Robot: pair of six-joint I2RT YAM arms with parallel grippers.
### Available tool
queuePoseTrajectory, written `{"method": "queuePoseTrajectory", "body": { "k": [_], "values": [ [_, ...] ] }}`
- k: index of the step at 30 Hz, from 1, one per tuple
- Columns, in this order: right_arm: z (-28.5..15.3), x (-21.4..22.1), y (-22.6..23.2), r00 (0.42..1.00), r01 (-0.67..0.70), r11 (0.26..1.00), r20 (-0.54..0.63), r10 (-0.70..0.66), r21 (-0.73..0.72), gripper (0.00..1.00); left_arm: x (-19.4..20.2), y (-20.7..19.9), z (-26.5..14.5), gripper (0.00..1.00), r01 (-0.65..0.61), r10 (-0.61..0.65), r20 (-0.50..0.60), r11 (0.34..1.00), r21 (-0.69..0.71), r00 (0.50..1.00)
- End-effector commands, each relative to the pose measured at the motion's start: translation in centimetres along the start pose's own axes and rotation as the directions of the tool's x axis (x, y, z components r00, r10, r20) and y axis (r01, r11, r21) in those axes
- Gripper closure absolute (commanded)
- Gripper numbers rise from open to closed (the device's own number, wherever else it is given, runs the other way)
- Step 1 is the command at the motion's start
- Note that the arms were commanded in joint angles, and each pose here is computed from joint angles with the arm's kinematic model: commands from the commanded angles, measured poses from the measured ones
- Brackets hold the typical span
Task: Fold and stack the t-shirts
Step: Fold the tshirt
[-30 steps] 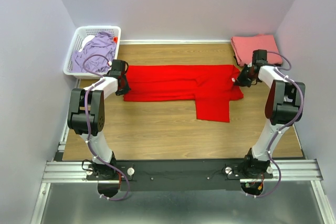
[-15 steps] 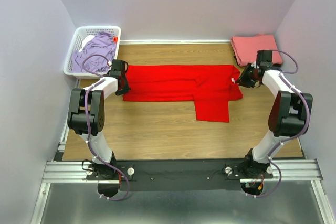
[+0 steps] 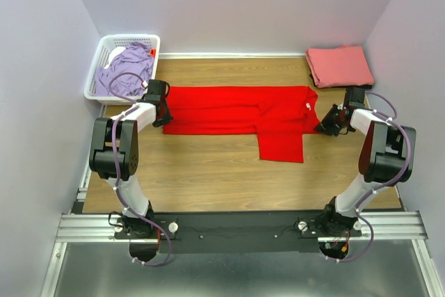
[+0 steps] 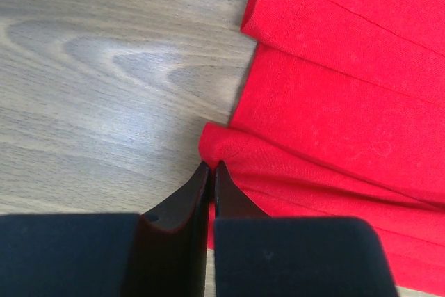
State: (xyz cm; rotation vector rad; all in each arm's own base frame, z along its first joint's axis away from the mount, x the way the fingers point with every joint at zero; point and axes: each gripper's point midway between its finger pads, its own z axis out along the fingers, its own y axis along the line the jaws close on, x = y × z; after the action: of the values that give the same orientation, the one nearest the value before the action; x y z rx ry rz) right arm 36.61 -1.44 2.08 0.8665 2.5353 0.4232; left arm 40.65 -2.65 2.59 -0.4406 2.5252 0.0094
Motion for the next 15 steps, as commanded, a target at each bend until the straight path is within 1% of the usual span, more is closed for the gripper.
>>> {"method": "queuePoseTrajectory", "body": {
  "k": [1, 5, 7, 8, 9, 11, 12, 14, 15],
  "values": [
    [0.9, -1.2, -1.6, 0.998, -0.031, 0.999, 0.059, 0.029, 0.032, 0.75, 0.5, 1.8, -0.1, 0.91, 0.006, -0.006, 0.006, 0.998, -0.064, 1.0],
    [-0.2, -2.1, -0.4, 0.996, 0.002, 1.0, 0.086, -0.001, -0.01, 0.74, 0.4, 1.8, -0.2, 0.91, 0.008, -0.008, 0.008, 0.998, -0.061, 1.0],
    [-1.0, -2.1, 0.5, 0.996, 0.019, 0.999, 0.085, -0.015, -0.05, 0.7, 0.2, 1.6, -0.4, 0.89, 0.007, -0.006, 0.014, 0.999, -0.054, 1.0],
    [-1.9, -2.0, 1.0, 0.996, 0.026, 0.998, 0.09, -0.02, -0.063, 0.68, 0.1, 1.5, -0.6, 0.86, 0.006, -0.006, 0.017, 0.999, -0.047, 1.0],
    [-2.3, -1.6, 1.5, 0.996, 0.035, 0.996, 0.084, -0.029, -0.078, 0.65, -0.2, 1.4, -0.9, 0.8, 0.006, -0.005, 0.021, 0.999, -0.039, 1.0],
    [-3.5, -0.6, 2.1, 0.995, 0.07, 0.994, 0.079, -0.063, -0.082, 0.6, -0.5, 0.9, -1.3, 0.73, 0.005, -0.005, 0.029, 1.0, -0.02, 1.0],
    [-3.8, -0.1, 2.2, 0.994, 0.085, 0.993, 0.075, -0.079, -0.077, 0.58, -0.9, 0.7, -1.9, 0.58, 0.011, -0.01, 0.042, 1.0, -0.007, 0.999],
    [-4.4, 1.8, 2.2, 0.993, 0.116, 0.991, 0.044, -0.113, -0.065, 0.55, -1.5, 0.4, -2.6, 0.48, 0.013, -0.014, 0.056, 1.0, 0.013, 0.998],
    [-5.0, 2.5, 3.0, 0.987, 0.153, 0.986, 0.053, -0.15, -0.065, 0.52, -1.9, 0.1, -3.3, 0.41, 0.01, -0.011, 0.071, 1.0, 0.023, 0.997]
  ]
}}
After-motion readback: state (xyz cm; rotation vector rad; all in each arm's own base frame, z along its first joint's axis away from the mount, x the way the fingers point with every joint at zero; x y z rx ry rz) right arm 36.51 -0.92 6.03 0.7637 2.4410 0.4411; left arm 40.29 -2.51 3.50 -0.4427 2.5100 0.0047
